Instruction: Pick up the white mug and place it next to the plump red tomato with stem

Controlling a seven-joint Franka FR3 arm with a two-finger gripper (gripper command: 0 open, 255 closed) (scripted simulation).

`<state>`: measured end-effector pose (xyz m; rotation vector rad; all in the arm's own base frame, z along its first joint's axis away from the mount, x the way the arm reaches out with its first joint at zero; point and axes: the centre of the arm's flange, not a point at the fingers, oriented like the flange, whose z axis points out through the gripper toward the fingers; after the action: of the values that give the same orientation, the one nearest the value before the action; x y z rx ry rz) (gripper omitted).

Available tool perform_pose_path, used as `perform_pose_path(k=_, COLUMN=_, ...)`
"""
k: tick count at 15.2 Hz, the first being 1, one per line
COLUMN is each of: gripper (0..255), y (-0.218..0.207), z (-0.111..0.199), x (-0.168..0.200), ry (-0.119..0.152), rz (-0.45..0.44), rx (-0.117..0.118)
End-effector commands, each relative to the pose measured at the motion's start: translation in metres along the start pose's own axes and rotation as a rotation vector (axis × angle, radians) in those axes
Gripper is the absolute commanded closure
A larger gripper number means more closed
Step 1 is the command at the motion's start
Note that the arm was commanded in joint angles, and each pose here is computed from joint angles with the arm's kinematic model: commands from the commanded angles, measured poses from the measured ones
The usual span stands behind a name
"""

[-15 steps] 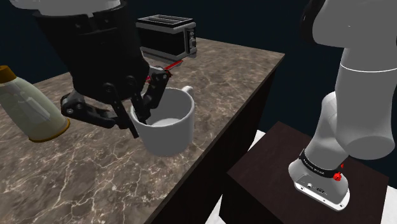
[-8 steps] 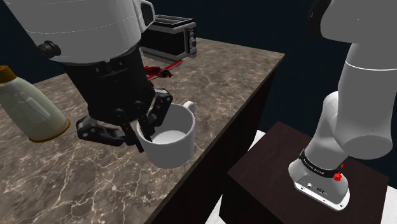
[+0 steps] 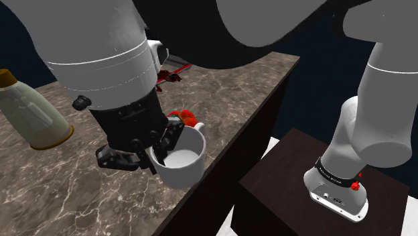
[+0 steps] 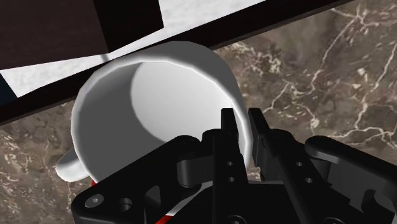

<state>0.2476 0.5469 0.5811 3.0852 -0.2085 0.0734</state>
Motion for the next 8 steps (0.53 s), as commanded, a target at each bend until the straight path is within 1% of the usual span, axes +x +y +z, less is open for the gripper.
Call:
perform_pose_path(k=1, gripper=255, y=0.0, z=0.01, x=0.0, ry=0.0, rz=0.0, rx=0.001)
perform_pose_path(k=7, gripper=255, y=-0.001, z=0.043, x=-0.002, ry=0.0, rz=0.0, rx=0.001)
perform_pose_path(k=8, gripper=255, y=-0.001, z=0.043, x=-0.002, ry=0.0, rz=0.0, rx=0.001)
